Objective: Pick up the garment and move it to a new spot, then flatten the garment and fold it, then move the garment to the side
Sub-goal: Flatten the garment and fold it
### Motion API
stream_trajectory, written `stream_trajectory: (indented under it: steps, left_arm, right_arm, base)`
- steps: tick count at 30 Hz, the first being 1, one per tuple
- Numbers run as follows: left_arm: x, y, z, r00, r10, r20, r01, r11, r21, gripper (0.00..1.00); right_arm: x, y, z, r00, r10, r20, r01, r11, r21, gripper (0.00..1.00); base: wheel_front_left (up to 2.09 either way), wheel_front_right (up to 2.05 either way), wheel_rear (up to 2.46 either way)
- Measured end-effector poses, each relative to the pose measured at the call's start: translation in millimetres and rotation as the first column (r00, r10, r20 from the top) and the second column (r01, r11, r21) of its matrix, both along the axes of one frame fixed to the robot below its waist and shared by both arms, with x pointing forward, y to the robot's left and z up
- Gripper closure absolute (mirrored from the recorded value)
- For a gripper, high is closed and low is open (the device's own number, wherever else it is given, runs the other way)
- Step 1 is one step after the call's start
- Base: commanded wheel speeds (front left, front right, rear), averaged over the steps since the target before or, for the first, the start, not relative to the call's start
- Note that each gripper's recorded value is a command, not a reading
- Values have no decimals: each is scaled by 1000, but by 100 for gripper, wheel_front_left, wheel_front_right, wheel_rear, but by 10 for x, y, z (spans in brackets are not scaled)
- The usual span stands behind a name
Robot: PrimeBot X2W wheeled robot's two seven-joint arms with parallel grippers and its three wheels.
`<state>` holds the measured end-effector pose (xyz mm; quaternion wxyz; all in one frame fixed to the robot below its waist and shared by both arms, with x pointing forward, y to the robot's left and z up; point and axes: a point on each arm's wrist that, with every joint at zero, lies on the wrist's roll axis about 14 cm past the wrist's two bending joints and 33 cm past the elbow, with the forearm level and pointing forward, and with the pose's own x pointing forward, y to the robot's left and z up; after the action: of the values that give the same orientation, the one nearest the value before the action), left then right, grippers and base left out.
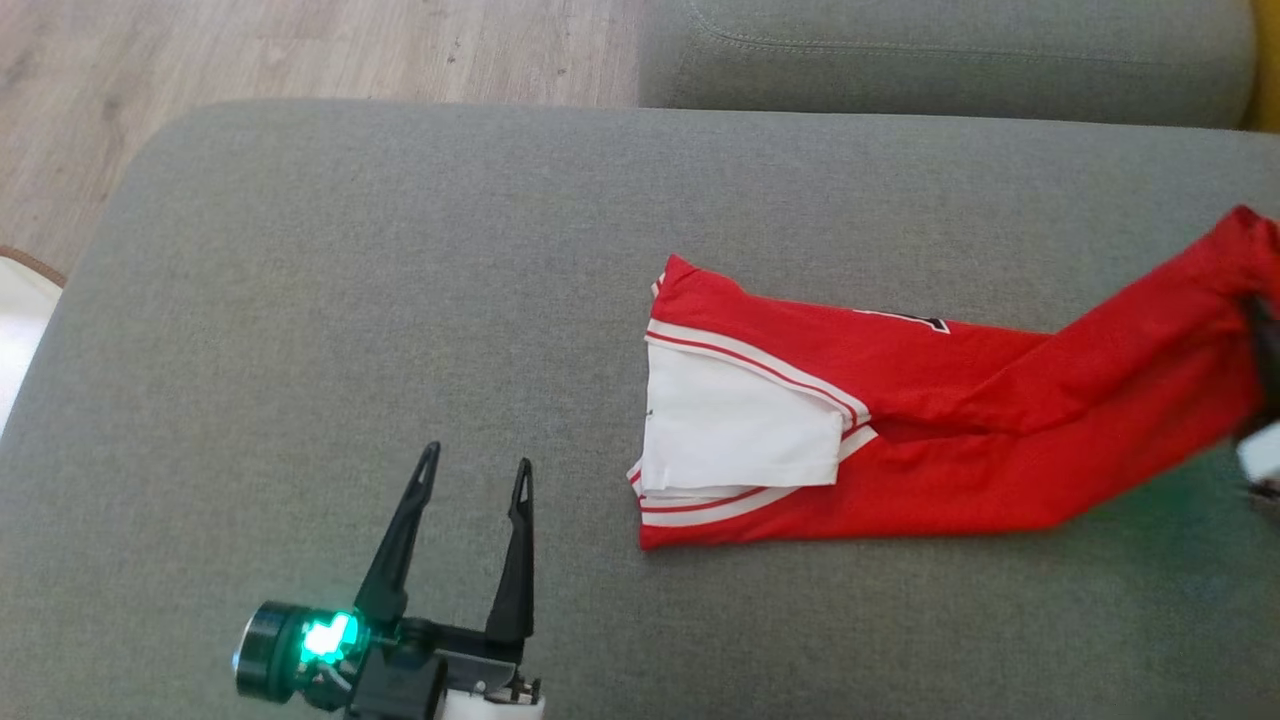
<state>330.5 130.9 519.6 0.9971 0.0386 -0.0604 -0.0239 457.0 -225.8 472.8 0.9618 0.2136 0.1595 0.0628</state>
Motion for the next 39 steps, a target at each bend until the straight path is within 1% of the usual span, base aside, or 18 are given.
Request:
stream_trajectory:
  steps: [2, 5, 8, 11, 16, 19, 23, 27, 28, 29, 32, 34, 36, 39]
  left_arm:
    - [-2, -12, -6, 1000, -4, -3, 4, 1000, -5, 0]
    - [-10, -8, -10, 1000, -2, -5, 2, 1000, -13, 0]
    - [-26, 4, -5, 1000, 3, -4, -3, 1000, -12, 0]
    - [-42, 38, -31, 1000, 8, -14, -9, 1000, -13, 0]
    - [-77, 111, -55, 999, 35, -25, -36, 999, -21, 0]
    - [-102, 160, -68, 998, 56, -32, -57, 998, -27, 0]
    - [-140, 227, -96, 996, 83, -44, -84, 996, -30, 0]
    - [-172, 287, -116, 992, 111, -52, -112, 993, -31, 0]
    - [-179, 288, -121, 993, 109, -54, -111, 993, -31, 0]
    - [-186, 294, -121, 992, 112, -54, -114, 993, -28, 0]
    - [-202, 313, -105, 992, 120, -47, -122, 992, -29, 0]
    - [-205, 343, -76, 991, 129, -36, -130, 991, -30, 0]
    - [-212, 372, -47, 990, 137, -26, -138, 990, -37, 0]
    - [-222, 386, -12, 991, 135, -15, -136, 988, -69, 0]
  right_arm:
    - [-4, 253, 116, 998, 60, 25, -61, 997, 48, 100]
    - [-31, 631, 250, 989, 140, 56, -146, 983, 112, 100]
    - [-85, 1111, 366, 968, 238, 84, -249, 953, 170, 100]
    - [-169, 1587, 372, 941, 330, 78, -339, 914, 222, 100]
    - [-289, 2249, 270, 888, 459, 38, -452, 852, 265, 100]
    - [-343, 2524, 158, 860, 511, 3, -491, 825, 278, 100]
    - [-438, 2779, -62, 816, 576, -61, -545, 799, 254, 100]
    - [-526, 2920, -274, 791, 602, -108, -564, 787, 250, 100]
    - [-551, 2958, -297, 786, 608, -112, -567, 781, 260, 58]
    - [-576, 2999, -305, 782, 613, -110, -570, 775, 273, 1]
    - [-612, 3072, -248, 788, 610, -79, -562, 767, 310, 0]
    - [-622, 3090, -168, 797, 602, -43, -562, 766, 311, 0]
    - [-595, 3062, -55, 816, 579, 5, -553, 776, 303, 0]
    - [-525, 2943, 186, 846, 522, 108, -530, 804, 270, 0]
  base:
    - [0, 0, 0]
    - [0, 0, 0]
    - [0, 0, 0]
    - [0, 0, 0]
    - [0, 0, 0]
    - [0, 0, 0]
    - [0, 0, 0]
    - [0, 0, 0]
    - [0, 0, 0]
    - [0, 0, 0]
    - [0, 0, 0]
    - [0, 0, 0]
    - [0, 0, 0]
    - [0, 0, 0]
